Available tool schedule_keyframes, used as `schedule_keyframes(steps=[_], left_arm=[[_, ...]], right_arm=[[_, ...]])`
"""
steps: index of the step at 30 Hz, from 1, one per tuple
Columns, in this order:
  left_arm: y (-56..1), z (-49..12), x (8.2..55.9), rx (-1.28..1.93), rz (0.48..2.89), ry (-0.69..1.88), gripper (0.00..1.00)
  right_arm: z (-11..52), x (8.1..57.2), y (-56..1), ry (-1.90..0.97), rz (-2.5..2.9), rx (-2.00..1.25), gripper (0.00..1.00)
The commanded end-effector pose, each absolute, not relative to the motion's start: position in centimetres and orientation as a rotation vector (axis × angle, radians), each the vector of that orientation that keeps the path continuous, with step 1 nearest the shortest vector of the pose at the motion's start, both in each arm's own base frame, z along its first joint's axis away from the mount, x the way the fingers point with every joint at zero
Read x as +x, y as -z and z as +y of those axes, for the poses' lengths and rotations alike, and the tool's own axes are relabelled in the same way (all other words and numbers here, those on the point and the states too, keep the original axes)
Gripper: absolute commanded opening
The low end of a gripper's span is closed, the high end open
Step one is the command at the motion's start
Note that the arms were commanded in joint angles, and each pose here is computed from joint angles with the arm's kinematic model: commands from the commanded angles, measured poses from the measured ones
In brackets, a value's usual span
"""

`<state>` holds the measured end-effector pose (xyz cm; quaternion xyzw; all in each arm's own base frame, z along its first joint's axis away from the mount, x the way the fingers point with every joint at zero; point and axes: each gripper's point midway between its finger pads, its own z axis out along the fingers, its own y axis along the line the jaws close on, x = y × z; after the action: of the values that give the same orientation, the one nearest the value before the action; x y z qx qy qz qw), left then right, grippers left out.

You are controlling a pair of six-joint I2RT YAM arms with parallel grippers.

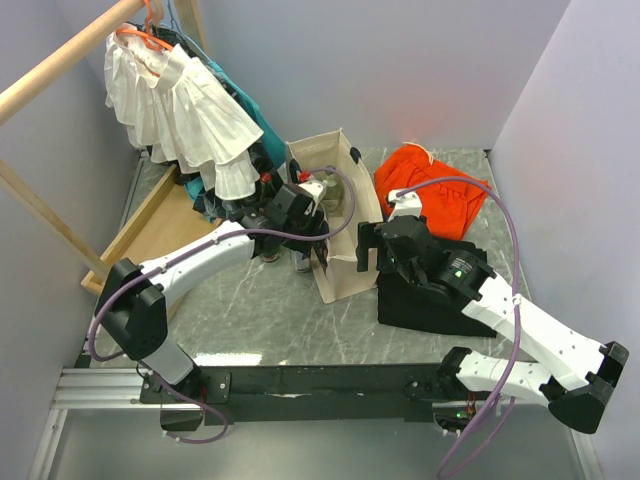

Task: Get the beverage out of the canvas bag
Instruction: Place the drink at the center of the board.

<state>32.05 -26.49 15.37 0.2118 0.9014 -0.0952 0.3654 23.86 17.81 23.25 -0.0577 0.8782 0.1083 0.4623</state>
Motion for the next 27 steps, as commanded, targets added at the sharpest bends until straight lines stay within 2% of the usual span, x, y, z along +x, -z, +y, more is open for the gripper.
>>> schedule_keyframes(steps=[1,27], left_arm=[[-17.1,-28.4,33.2,0.477,2.231,0.346,0.01],[-16.3,-27.9,34.6,0.441,2.242,0.251,0.01]], right_arm=[[17.6,23.9,-23.3,-0.252,2.148,-0.142,1.0],[17.5,23.8,-22.8,-0.238,2.155,-0.153,1.0]])
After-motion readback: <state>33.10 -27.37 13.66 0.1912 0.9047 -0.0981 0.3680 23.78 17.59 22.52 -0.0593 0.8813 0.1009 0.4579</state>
